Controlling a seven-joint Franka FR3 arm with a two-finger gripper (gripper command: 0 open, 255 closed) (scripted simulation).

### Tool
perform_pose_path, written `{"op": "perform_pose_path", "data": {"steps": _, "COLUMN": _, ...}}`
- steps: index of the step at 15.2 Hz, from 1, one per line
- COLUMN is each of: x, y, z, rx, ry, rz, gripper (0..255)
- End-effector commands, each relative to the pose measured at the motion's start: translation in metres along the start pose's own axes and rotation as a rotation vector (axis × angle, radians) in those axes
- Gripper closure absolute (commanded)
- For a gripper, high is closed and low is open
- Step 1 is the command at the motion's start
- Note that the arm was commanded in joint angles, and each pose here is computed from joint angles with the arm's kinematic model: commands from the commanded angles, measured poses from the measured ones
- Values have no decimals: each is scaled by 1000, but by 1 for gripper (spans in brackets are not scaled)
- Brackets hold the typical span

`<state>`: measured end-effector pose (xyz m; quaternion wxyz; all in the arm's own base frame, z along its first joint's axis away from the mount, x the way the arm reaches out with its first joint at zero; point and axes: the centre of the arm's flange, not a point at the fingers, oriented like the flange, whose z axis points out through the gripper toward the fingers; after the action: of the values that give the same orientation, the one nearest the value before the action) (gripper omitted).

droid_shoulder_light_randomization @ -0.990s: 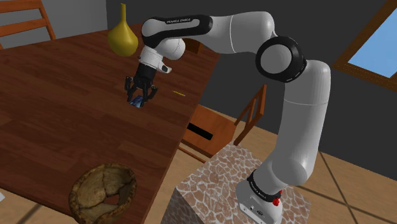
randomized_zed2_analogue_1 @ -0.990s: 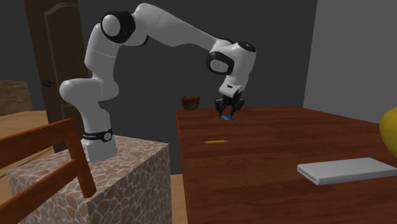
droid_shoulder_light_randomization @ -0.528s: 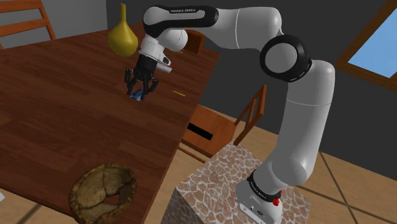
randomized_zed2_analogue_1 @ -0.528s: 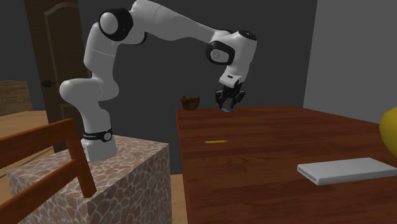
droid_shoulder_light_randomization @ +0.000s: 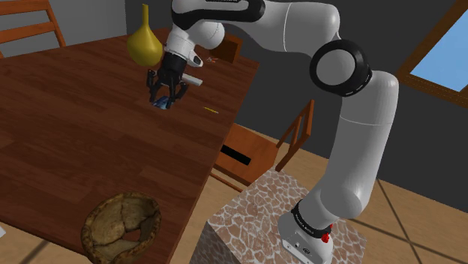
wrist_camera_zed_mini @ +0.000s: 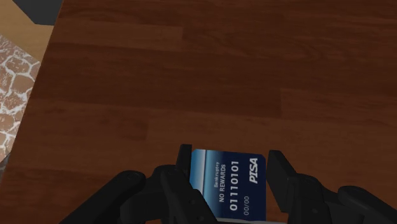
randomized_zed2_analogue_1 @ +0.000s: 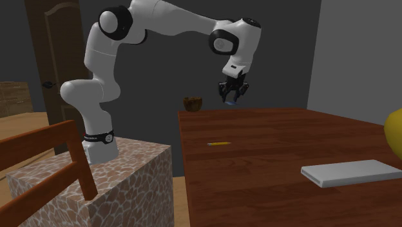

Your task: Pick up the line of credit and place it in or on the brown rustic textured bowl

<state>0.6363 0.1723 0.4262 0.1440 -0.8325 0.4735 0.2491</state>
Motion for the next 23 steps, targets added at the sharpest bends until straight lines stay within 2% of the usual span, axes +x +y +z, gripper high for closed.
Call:
{"op": "perform_pose_path", "data": {"steps": 1, "x": -6, "y": 1, "z": -11, "rx": 0, "ry": 0, "rz": 0, "gripper": 255}}
{"op": "perform_pose_path", "data": {"steps": 11, "x": -33, "y": 0, "z": -52, "rx": 0, "ry": 0, "rz": 0, "gripper": 255}}
{"op": "perform_pose_path", "data": {"steps": 23, "x": -162, "y": 50, "z": 25, "rx": 0, "ry": 0, "rz": 0, "gripper": 255}}
